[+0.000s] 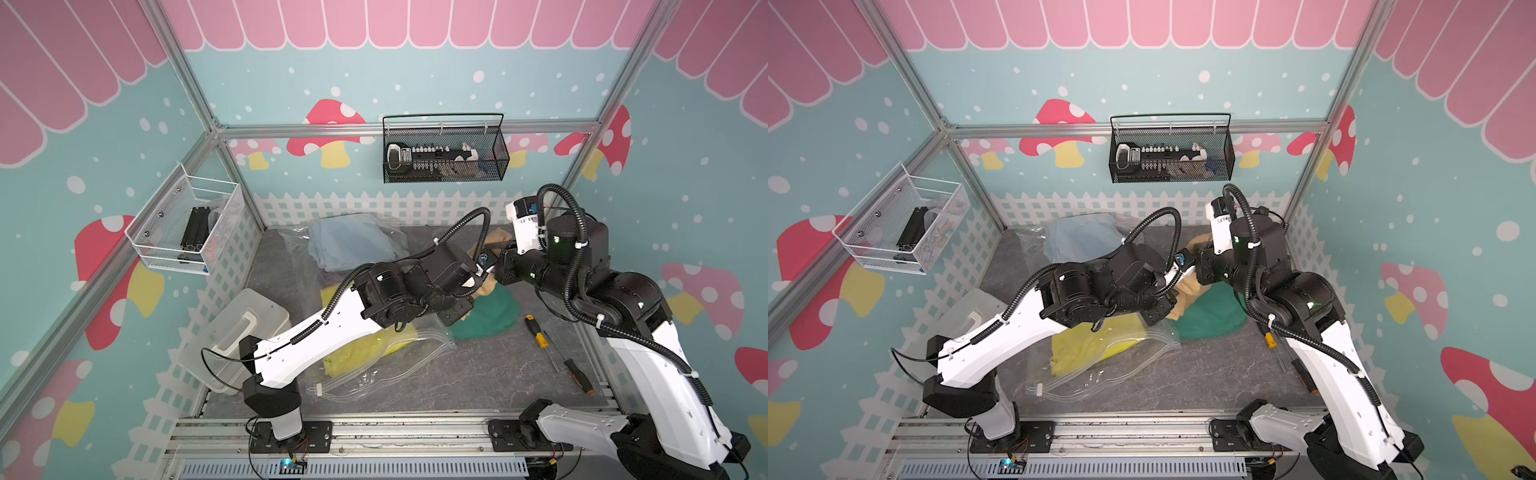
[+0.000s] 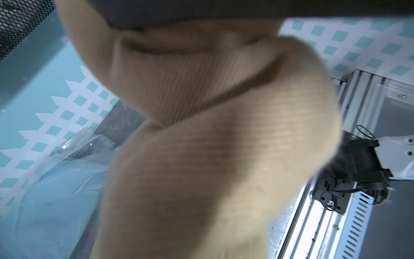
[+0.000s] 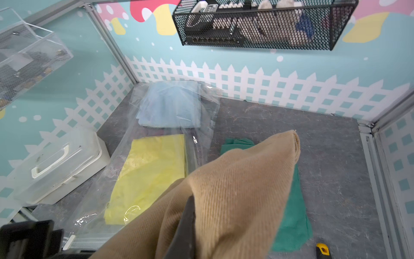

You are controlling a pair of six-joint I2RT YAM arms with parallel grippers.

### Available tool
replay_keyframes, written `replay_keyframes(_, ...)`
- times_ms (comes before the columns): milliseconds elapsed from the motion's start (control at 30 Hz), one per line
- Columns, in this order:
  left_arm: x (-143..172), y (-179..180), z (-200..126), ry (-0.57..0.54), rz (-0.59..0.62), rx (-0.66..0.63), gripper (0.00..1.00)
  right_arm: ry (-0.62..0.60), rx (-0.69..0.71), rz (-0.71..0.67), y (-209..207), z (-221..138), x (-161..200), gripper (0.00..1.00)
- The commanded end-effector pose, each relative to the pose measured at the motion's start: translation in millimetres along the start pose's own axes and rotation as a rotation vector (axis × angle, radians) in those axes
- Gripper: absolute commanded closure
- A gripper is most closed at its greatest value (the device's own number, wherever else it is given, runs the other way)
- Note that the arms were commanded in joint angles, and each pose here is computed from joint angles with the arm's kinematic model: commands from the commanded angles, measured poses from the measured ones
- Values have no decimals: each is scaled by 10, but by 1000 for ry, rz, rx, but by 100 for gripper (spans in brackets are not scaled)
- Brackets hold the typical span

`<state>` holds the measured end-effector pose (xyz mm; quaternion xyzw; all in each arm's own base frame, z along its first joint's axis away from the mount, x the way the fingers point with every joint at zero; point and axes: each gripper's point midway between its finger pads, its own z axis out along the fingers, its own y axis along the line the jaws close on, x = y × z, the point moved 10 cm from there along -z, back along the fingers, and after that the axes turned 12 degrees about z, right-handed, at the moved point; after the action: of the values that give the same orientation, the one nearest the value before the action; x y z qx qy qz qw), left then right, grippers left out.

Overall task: Take the trousers out of the vacuum bag
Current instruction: Place the trousers at the center of the board.

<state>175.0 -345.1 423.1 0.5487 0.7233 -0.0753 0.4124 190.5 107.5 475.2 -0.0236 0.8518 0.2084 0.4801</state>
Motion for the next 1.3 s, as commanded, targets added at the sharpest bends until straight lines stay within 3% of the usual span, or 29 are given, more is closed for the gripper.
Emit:
replay_keyframes(0, -173, 79, 34, -110, 58, -76, 100, 11, -36, 65, -62, 180, -27, 100)
replay_keyframes(233, -61, 336, 327, -100, 19, -157, 100, 46, -55, 202, -406, 427, -69, 100)
replay_keyframes(400, -20, 449, 556, -64, 77, -303, 100, 43, -68, 280, -651, 596, -131, 100)
replay_keyframes(633, -16, 666, 917, -12, 114, -358, 100, 3, -52, 340, -941, 758, -278, 100)
replay_keyframes(933, 33, 936, 1328, 52, 140, -447, 100, -44, -62, 366, -1246, 1088, -443, 100)
replay_keyframes(1267, 0, 1367, 1555, 72, 152, -568, 100, -101, -63, 369, -1434, 1445, -661, 100)
